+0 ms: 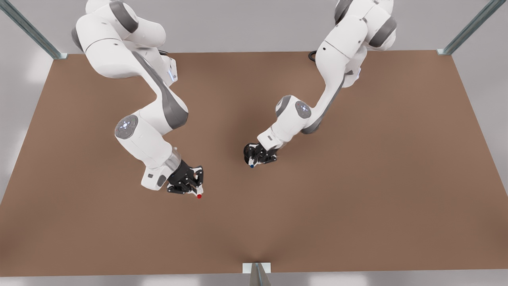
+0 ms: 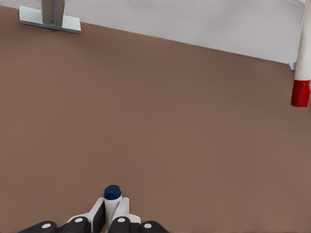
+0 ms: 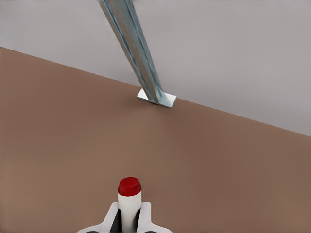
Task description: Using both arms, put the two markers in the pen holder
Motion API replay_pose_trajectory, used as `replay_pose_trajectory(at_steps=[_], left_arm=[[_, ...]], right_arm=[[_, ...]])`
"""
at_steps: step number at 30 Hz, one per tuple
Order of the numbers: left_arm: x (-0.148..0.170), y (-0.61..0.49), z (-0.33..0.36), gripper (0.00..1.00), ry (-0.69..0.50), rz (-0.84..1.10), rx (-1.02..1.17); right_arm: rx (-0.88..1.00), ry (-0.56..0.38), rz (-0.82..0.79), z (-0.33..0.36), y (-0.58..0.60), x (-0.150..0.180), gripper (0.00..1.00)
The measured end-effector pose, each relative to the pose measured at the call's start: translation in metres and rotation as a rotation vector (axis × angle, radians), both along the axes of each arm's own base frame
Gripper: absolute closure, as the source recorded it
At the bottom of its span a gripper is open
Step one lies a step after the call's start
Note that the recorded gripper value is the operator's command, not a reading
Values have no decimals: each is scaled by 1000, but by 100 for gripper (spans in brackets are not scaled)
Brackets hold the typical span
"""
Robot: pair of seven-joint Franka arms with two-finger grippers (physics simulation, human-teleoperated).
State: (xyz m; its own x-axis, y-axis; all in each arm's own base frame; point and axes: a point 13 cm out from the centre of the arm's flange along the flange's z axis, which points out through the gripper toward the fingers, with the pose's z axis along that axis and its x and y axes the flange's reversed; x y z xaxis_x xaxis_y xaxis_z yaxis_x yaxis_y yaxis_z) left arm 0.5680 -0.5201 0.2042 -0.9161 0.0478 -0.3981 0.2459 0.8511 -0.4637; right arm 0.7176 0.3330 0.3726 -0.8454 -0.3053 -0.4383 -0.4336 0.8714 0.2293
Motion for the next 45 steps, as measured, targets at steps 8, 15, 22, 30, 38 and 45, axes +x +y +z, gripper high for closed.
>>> replay_pose_trajectory(at_steps=[8,15,22,30,38,45], left_arm=[[-24,4,-9,75,-183,-21,18],[-77,-10,5,0,-268,-101,32],[150,294,213,0,-202,189,124],[86,454,259,0,194,121,464],[45,453,201,0,441,54,535],[35,462,190,0,503,63,542]], right_arm=[[15,-58,3,7,31,-2,79],[23,-62,-18,4,33,0,79],[35,-46,15,-31,66,-27,79],[82,-133,106,-69,128,-119,79],[219,-246,121,-54,181,-139,79],[256,-312,151,-85,203,-159,79]])
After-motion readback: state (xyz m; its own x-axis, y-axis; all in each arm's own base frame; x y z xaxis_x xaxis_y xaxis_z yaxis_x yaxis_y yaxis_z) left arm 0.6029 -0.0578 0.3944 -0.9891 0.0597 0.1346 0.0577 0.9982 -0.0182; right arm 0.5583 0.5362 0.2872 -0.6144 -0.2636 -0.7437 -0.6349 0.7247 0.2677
